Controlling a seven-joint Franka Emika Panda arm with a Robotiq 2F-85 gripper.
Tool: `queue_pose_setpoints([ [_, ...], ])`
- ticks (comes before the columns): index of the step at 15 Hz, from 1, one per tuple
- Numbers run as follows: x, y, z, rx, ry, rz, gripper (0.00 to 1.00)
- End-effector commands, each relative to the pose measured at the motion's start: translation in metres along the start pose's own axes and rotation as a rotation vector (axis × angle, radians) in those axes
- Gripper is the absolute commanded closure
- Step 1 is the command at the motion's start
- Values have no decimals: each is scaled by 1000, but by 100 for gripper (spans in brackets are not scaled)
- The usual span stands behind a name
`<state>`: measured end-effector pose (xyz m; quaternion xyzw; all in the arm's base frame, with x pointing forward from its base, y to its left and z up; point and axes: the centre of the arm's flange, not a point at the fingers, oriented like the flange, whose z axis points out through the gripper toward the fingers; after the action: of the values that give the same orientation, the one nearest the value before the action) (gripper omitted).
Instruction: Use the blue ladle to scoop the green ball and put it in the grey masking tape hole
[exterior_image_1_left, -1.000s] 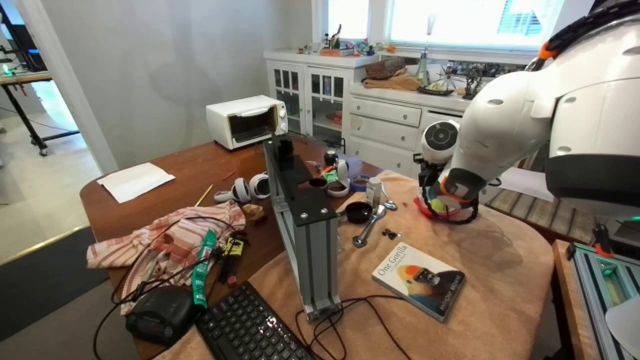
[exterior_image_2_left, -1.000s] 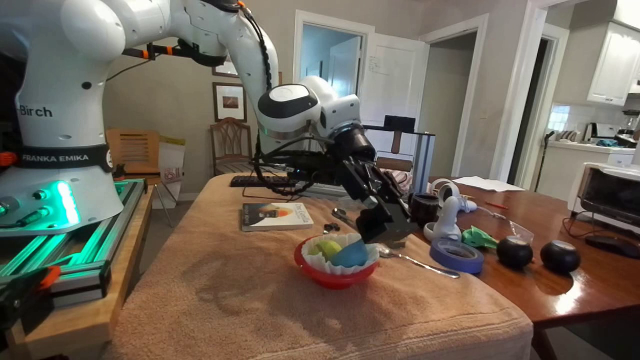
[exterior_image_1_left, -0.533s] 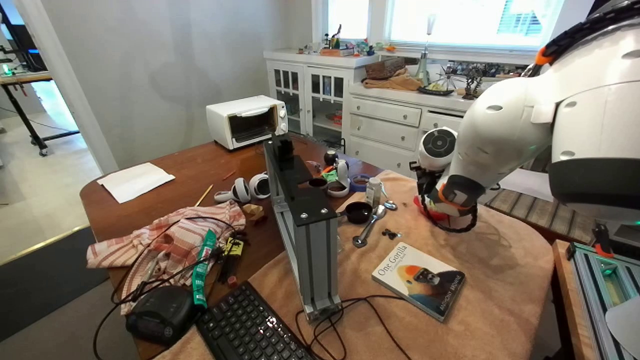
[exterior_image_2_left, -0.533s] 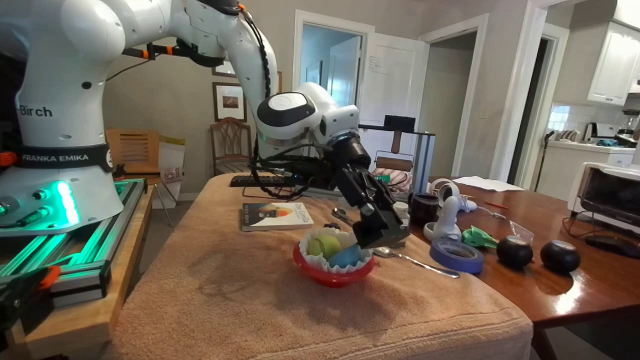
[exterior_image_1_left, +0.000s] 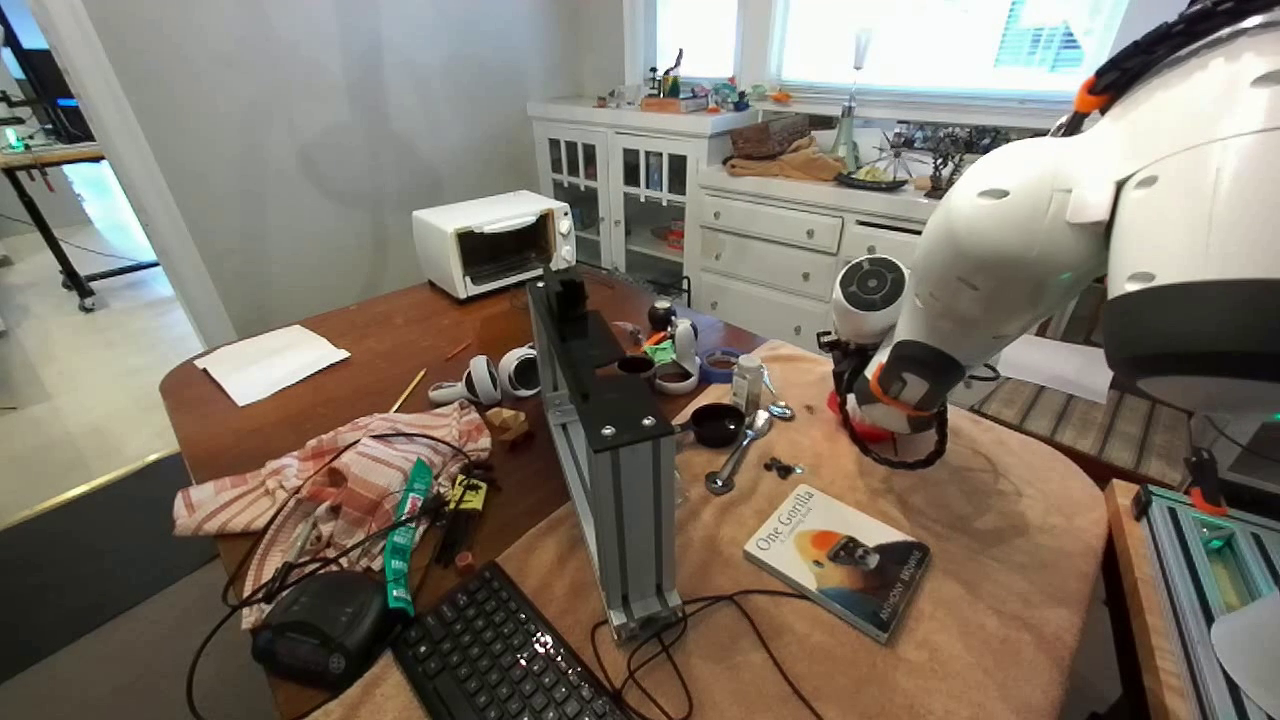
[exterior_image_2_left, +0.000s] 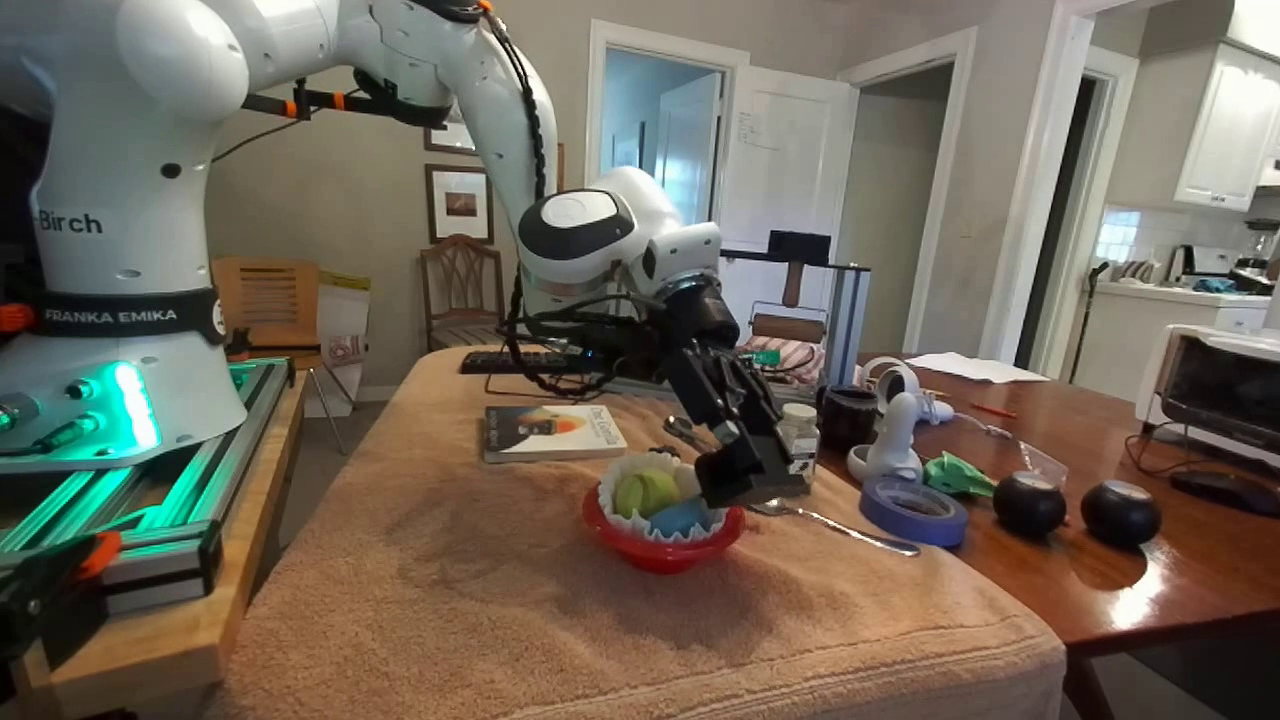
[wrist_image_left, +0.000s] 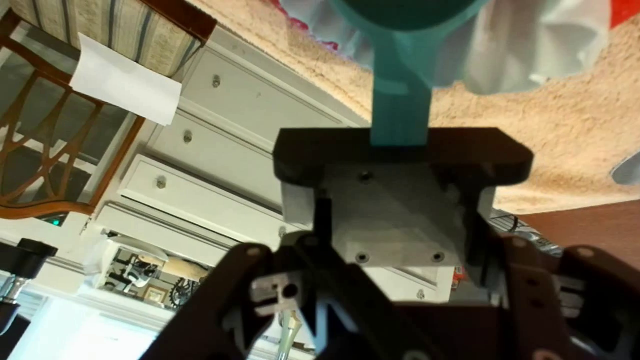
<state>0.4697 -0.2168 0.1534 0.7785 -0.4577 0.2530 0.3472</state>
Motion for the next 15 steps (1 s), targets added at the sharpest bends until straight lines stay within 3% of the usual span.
queue_pose_setpoints([
  [1, 16, 3, 10, -21, -157, 26, 65],
  [5, 35, 14, 24, -68, -286, 102, 65],
  [8, 43, 19, 25, -87, -323, 241, 65],
  [11, 45, 22, 17, -91, -292, 381, 65],
  [15, 41, 15, 9, -105, -252, 479, 65],
])
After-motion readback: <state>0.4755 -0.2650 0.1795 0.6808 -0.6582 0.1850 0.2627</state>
